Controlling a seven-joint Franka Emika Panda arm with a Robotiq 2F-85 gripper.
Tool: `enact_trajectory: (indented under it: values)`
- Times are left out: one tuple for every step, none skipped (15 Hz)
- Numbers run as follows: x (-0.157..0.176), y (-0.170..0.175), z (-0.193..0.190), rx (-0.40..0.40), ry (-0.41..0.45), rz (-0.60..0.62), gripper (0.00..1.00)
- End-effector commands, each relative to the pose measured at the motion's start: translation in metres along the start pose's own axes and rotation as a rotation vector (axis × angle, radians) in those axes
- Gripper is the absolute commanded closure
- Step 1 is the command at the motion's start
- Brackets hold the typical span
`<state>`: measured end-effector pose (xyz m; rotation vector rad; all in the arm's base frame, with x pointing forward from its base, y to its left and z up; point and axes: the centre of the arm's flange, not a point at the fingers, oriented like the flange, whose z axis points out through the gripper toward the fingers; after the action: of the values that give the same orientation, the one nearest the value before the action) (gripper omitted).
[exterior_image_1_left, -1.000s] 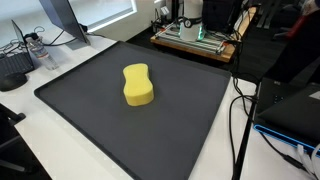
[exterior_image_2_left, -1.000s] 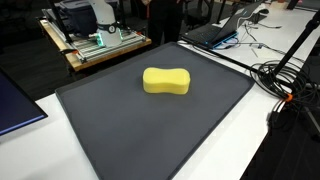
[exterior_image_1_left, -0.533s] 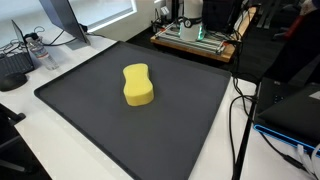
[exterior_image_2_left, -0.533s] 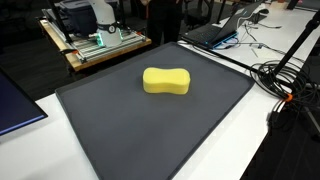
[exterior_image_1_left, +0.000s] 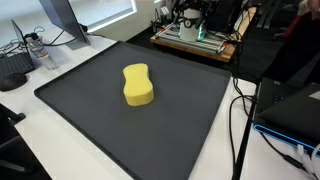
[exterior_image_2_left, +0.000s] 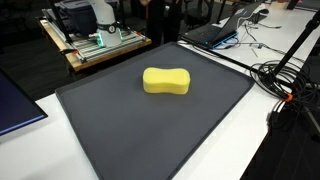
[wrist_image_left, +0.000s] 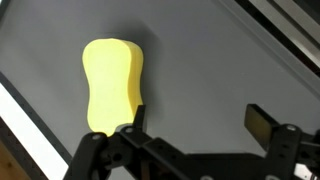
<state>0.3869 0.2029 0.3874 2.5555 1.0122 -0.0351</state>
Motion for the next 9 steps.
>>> enact_trajectory:
  values:
    - [0.049, -0.008, 0.023, -0.035, -0.050, 0.011, 0.00]
    - [0.062, -0.009, 0.027, -0.038, -0.053, 0.012, 0.00]
    - [0.075, -0.009, 0.030, -0.030, -0.057, 0.017, 0.00]
    - [0.087, -0.008, 0.031, -0.025, -0.064, 0.028, 0.00]
    - [0.100, -0.005, 0.032, -0.009, -0.072, 0.046, 0.00]
    - [0.113, -0.001, 0.032, 0.009, -0.081, 0.061, 0.00]
    - [0.125, 0.003, 0.032, 0.020, -0.096, 0.085, 0.00]
    - [0.138, 0.009, 0.034, 0.020, -0.116, 0.116, 0.00]
    - [0.148, 0.014, 0.036, 0.035, -0.138, 0.141, 0.00]
